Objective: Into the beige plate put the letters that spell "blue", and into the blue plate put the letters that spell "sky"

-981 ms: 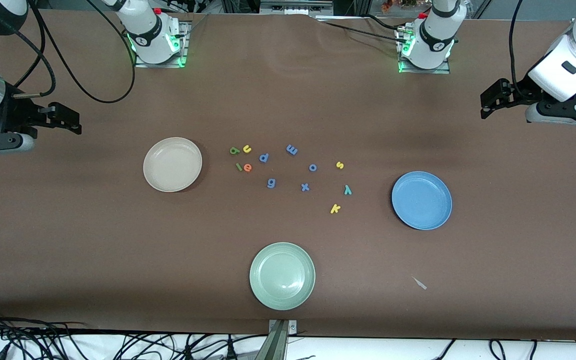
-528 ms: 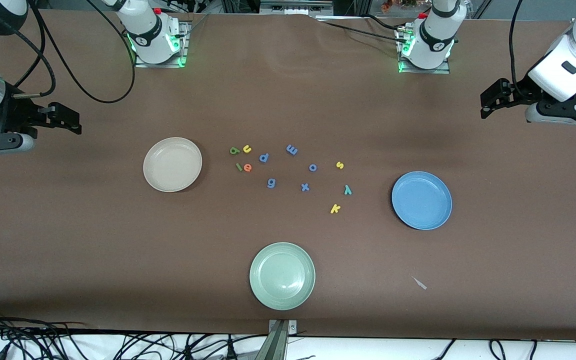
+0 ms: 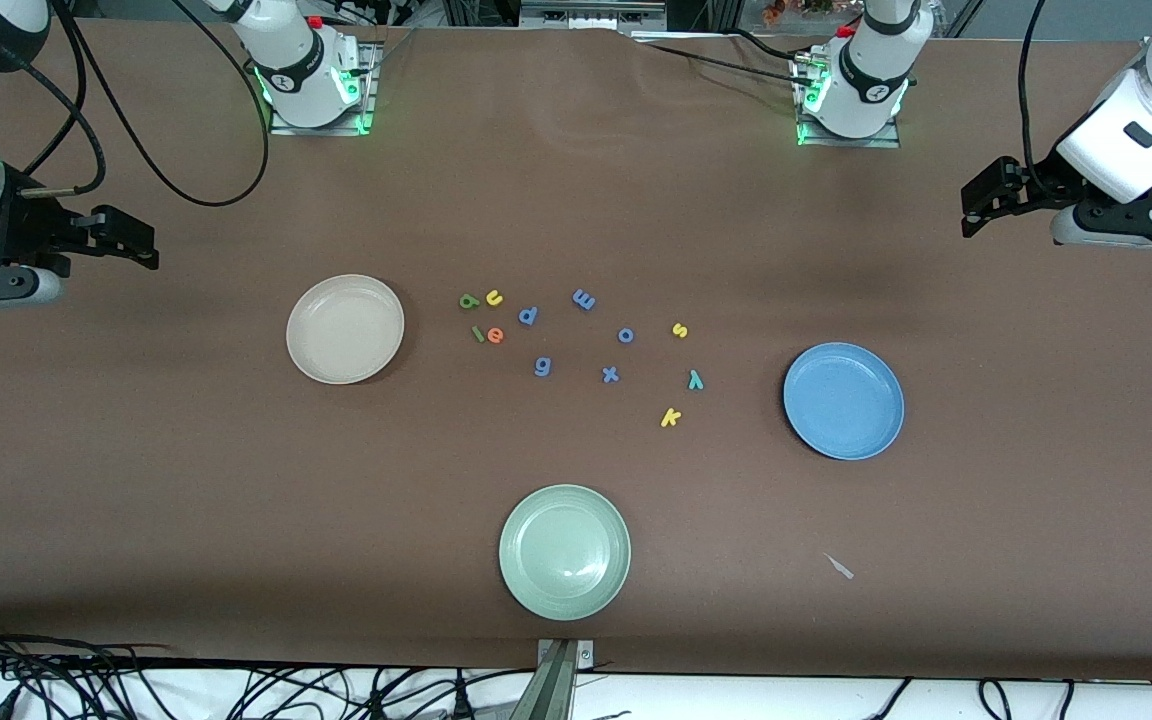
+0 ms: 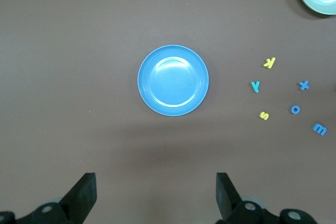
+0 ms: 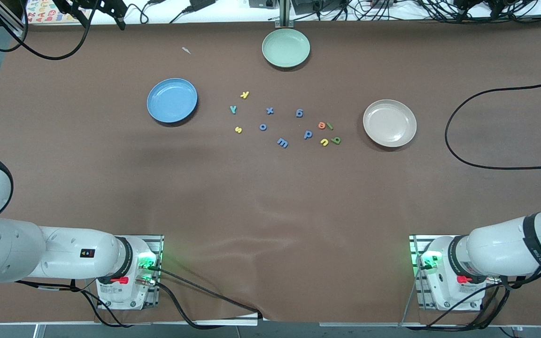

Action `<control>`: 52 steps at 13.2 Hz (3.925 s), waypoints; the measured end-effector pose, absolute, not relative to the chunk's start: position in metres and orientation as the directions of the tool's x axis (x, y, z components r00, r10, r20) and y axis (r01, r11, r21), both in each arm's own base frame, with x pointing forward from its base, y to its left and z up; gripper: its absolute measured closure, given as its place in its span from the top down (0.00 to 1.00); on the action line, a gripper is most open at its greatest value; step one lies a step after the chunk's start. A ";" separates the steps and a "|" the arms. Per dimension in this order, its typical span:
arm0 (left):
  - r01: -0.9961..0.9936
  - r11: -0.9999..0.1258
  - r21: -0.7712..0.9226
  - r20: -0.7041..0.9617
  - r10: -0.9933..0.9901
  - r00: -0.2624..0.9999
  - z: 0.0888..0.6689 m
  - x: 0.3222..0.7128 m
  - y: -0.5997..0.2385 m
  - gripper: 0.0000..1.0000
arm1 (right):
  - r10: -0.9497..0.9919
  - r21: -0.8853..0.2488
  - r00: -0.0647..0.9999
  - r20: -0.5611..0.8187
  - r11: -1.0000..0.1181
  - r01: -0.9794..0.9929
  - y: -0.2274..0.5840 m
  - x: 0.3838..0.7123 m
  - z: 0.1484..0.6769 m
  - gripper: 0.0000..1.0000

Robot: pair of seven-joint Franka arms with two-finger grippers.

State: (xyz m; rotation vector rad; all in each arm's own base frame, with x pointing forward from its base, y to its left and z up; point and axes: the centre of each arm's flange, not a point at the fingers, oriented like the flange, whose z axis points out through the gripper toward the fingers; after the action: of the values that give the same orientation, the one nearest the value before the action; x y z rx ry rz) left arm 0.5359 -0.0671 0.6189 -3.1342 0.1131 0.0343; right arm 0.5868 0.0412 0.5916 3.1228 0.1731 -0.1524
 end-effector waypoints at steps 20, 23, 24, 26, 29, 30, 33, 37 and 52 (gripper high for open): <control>-0.073 -0.997 -0.004 -0.023 -0.073 0.997 0.619 0.536 -0.068 1.00 | 0.072 0.009 0.992 -0.101 -0.997 0.073 0.021 0.589 0.590 1.00; -0.081 -0.997 -0.005 -0.023 -0.081 0.996 0.618 0.535 -0.072 1.00 | 0.051 0.011 0.993 -0.110 -0.999 0.053 0.009 0.591 0.584 1.00; -0.091 -0.996 -0.005 -0.023 -0.091 0.996 0.618 0.535 -0.077 1.00 | 0.052 0.011 0.992 -0.116 -0.998 0.054 0.010 0.593 0.580 1.00; -0.103 -0.995 -0.005 -0.024 -0.103 0.994 0.618 0.534 -0.084 1.00 | 0.053 0.010 0.990 -0.127 -0.998 0.055 0.010 0.596 0.573 1.00; -0.102 -0.995 -0.003 -0.083 -0.101 0.991 0.591 0.545 -0.084 1.00 | 0.063 0.007 0.984 -0.170 -0.998 0.065 0.015 0.592 0.568 1.00; -0.100 -0.995 -0.002 -0.123 -0.099 0.987 0.572 0.553 -0.083 1.00 | 0.072 0.005 0.980 -0.186 -0.997 0.074 0.021 0.590 0.567 1.00; -0.127 -0.992 0.007 -0.230 -0.125 0.965 0.507 0.577 -0.097 1.00 | 0.105 -0.013 0.974 -0.199 -0.994 0.104 0.046 0.590 0.561 1.00; -0.248 -0.968 0.034 -0.283 -0.247 0.927 0.439 0.614 -0.182 1.00 | 0.072 -0.025 0.974 -0.215 -0.997 0.068 0.070 0.598 0.535 1.00; -0.385 -0.918 0.093 -0.019 -0.389 0.921 0.220 0.649 -0.358 0.96 | -0.123 0.000 0.992 -0.034 -0.992 -0.123 0.288 0.500 0.255 1.00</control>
State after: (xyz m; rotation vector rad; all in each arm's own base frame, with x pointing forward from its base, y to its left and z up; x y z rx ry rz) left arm 0.6487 -0.3581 0.2205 -3.1644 0.6388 0.0602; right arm 0.4996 0.2880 0.2555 3.1375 -0.1943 -0.0539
